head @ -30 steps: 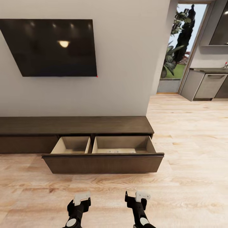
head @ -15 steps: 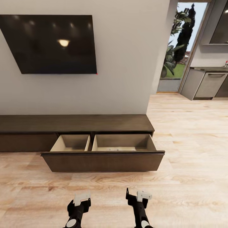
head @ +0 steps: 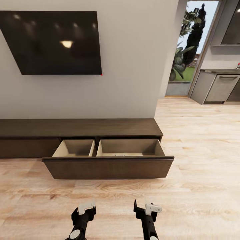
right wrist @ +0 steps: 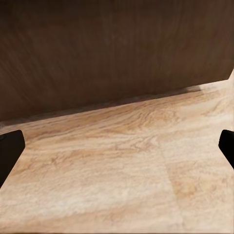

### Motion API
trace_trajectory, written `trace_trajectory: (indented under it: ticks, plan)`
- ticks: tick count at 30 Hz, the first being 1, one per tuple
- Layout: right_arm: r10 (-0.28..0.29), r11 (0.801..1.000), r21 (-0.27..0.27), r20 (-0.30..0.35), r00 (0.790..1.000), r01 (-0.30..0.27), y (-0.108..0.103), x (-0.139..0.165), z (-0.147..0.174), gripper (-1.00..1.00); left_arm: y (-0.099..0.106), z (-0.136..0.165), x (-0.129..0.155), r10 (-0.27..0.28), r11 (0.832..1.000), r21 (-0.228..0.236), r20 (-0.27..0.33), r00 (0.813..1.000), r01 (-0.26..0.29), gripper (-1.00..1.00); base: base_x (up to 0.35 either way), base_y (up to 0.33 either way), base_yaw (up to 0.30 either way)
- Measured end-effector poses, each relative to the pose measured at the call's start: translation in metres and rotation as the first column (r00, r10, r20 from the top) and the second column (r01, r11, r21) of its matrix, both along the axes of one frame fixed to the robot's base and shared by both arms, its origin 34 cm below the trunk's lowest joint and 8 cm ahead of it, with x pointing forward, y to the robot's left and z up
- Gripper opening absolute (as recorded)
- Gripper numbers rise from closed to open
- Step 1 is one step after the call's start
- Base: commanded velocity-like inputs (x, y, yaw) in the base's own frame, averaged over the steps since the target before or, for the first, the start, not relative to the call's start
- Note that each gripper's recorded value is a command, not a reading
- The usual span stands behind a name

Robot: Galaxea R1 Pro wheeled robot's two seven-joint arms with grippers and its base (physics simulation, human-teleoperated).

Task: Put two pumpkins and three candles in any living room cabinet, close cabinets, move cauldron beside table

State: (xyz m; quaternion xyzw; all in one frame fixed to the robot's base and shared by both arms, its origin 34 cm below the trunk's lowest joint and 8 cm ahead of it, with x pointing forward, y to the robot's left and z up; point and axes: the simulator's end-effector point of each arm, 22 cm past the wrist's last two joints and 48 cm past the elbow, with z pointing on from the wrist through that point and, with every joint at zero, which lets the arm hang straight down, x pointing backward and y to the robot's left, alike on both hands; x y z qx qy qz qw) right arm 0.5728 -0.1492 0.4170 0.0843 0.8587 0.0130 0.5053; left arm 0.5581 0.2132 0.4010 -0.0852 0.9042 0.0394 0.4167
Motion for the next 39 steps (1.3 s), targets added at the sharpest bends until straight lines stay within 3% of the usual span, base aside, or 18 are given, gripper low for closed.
trace_trajectory:
  ticks: [21,29,39]
  plan:
    - [0.056,0.998,0.029,0.001,0.998,-0.056,0.015,0.003,-0.04,1.0,-0.002,-0.027,0.017,-0.007,1.0,-0.004,0.051,0.999,0.007,1.0,0.0,0.0,0.0]
    - [0.058,0.998,0.031,0.004,0.998,-0.058,0.016,0.0,-0.057,1.0,-0.01,-0.035,0.022,-0.085,0.995,0.052,0.089,0.992,0.08,1.0,0.0,0.0,0.0]
    - [0.077,0.996,0.048,0.075,0.994,-0.081,0.031,0.015,-0.057,1.0,-0.026,-0.038,0.03,-0.097,0.995,0.025,0.15,0.984,0.094,1.0,0.0,0.0,0.0]
